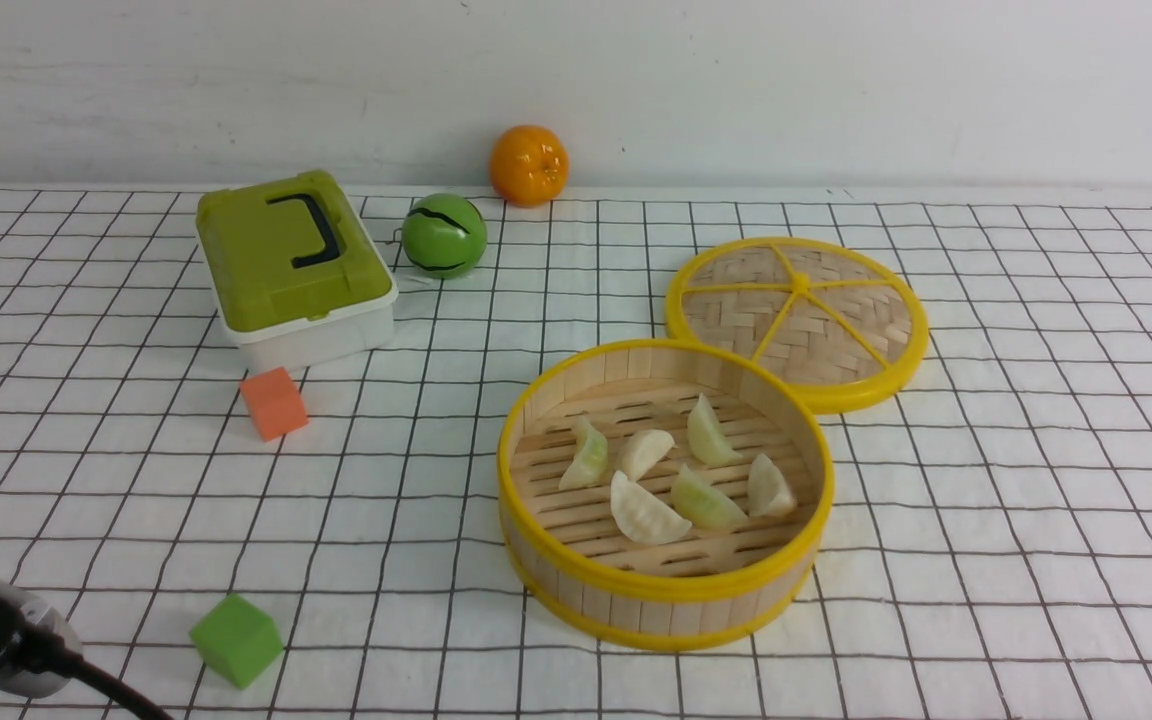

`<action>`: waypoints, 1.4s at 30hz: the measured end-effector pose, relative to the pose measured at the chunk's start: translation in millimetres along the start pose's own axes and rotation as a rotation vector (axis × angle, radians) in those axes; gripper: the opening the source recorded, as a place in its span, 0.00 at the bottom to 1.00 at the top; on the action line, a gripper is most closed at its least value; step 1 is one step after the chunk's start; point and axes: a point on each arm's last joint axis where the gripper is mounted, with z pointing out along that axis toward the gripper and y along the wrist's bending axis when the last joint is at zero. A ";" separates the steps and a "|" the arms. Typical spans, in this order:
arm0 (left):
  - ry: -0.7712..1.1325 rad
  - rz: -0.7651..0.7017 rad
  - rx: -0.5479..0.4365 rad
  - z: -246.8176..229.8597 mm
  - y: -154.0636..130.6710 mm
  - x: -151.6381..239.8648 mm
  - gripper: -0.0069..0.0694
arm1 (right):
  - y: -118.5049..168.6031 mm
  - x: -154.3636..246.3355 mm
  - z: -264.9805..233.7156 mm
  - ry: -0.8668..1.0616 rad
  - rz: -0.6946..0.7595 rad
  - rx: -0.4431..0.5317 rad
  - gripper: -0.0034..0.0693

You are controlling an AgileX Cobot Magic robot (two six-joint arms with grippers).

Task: Put the dumplings into the steamer on the table with the white tablecloth.

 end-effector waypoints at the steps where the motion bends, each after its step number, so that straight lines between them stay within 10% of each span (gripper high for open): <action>1: 0.000 0.000 0.000 0.0 0.0 0.0 0.29 | 0.0 0.0 0.0 0.000 0.000 0.000 0.04; 17: -0.383 -0.042 -0.002 -24.1 6.0 -10.0 0.28 | -0.1 0.0 0.0 0.000 0.000 0.002 0.06; 28: -0.967 -0.227 -0.241 -18.8 41.9 40.5 0.07 | -0.1 0.0 0.0 0.000 0.000 0.002 0.07; 42: -0.818 -0.304 -0.407 24.7 58.1 92.1 0.07 | -0.1 0.0 -0.1 -0.001 0.000 0.002 0.10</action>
